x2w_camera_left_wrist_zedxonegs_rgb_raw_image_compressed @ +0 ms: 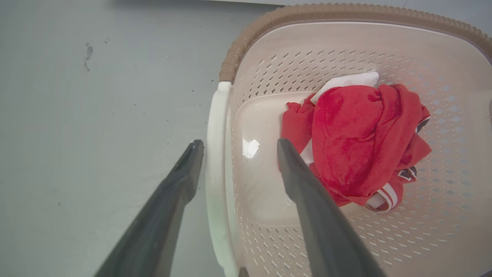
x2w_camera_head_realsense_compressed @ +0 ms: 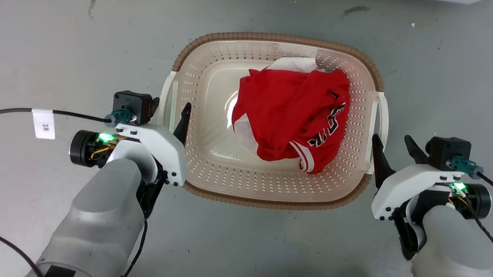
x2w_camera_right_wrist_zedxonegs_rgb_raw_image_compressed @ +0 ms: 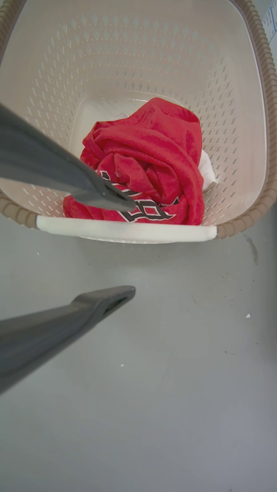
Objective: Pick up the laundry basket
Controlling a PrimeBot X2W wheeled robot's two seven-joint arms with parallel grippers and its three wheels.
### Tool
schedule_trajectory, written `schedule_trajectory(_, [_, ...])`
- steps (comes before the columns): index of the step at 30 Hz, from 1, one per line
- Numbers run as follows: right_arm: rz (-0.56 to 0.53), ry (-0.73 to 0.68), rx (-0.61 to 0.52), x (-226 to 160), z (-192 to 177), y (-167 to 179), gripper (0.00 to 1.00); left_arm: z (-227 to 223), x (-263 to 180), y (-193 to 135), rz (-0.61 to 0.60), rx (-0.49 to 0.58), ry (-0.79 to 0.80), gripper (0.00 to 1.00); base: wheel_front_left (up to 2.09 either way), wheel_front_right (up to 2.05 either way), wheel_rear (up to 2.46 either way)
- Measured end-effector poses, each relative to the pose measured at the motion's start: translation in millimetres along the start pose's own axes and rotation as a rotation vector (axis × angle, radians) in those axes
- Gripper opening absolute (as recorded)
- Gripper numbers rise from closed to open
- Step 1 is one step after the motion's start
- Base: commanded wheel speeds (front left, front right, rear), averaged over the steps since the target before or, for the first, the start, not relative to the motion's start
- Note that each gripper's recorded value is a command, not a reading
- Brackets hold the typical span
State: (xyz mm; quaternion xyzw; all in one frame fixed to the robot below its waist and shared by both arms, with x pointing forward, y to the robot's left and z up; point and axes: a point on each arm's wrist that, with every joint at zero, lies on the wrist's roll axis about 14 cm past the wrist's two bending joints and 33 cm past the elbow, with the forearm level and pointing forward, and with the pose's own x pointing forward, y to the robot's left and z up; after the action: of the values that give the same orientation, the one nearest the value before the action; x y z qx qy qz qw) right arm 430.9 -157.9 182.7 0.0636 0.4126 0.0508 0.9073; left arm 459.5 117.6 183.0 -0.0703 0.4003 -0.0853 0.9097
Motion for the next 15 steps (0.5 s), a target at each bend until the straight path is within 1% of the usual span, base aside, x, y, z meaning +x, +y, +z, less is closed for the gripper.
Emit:
schedule_trajectory(5, [0.016, 0.062, -0.002, 11, -13, 5, 1.00, -12, 9, 5, 0.005, -0.005, 0.054, 1.00, 0.00, 0.00, 0.00])
schedule_trajectory(15, [0.029, 0.182, -0.017, 31, -27, 6, 1.00, -21, 33, 14, 0.008, -0.004, 0.136, 1.00, 0.00, 0.00, 0.00])
